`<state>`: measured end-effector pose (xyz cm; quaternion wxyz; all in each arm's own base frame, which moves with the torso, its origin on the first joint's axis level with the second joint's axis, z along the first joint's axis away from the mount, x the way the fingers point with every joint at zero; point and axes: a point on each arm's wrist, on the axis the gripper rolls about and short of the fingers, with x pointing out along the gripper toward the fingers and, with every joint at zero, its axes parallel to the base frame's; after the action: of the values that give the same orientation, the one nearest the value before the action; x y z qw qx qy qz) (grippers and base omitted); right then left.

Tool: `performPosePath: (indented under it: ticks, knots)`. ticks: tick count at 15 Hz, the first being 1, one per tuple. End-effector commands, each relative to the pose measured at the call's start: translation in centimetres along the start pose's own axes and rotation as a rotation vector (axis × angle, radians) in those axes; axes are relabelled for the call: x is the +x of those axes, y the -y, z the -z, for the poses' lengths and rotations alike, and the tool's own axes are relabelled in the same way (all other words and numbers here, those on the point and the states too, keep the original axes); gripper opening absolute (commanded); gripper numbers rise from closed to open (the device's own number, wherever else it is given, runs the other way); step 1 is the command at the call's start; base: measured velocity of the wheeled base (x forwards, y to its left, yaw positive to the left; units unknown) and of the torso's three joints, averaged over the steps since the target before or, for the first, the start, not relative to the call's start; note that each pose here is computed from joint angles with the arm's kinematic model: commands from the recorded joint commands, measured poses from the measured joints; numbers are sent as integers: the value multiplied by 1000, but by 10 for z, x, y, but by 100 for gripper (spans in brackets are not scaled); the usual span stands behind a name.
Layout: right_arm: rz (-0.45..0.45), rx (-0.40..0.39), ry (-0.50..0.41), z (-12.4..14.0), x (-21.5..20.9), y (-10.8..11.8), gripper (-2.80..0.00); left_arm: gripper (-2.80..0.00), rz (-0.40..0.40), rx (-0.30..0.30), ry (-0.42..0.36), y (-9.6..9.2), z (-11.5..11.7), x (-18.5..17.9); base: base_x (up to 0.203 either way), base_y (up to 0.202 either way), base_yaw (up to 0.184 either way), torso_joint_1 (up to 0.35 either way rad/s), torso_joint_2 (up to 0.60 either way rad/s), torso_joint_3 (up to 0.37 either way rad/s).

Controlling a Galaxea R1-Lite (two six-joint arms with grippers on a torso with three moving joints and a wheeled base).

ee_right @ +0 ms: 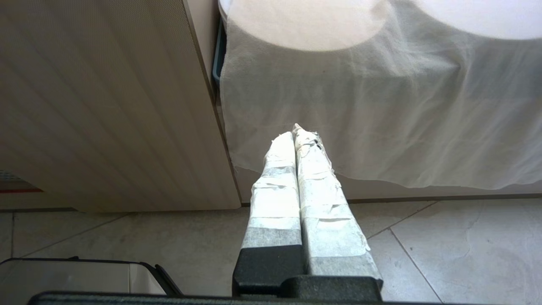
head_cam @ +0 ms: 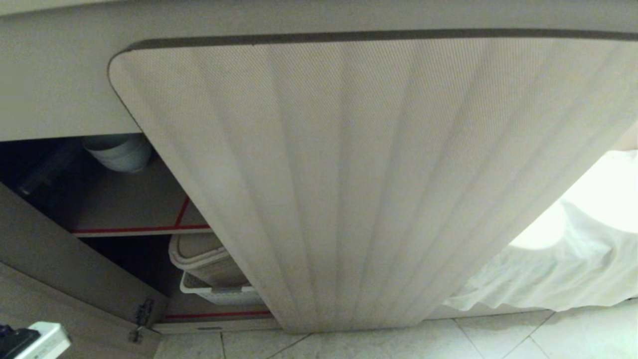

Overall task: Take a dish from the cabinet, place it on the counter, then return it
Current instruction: Place it on the table

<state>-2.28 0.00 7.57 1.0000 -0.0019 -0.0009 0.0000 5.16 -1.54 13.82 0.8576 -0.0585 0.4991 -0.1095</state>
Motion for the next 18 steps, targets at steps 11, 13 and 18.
performPosePath:
  ticks: [11, 13, 18]
  knots:
    - [0, -1, 0, 0, 0, 0, -280, -280, 3, 88, -7, 0, 0, 0, 0, 0, 0, 0, 0, 0]
    - [0, -1, 0, 0, 0, 0, -280, -280, 9, 91, -3, 0, 0, -1, 0, 0, 0, 0, 0, 0]
    - [0, -1, 0, 0, 0, 0, -280, -280, 22, 154, -10, 1, 7, -5, 0, 0, 0, 0, 0, 0]
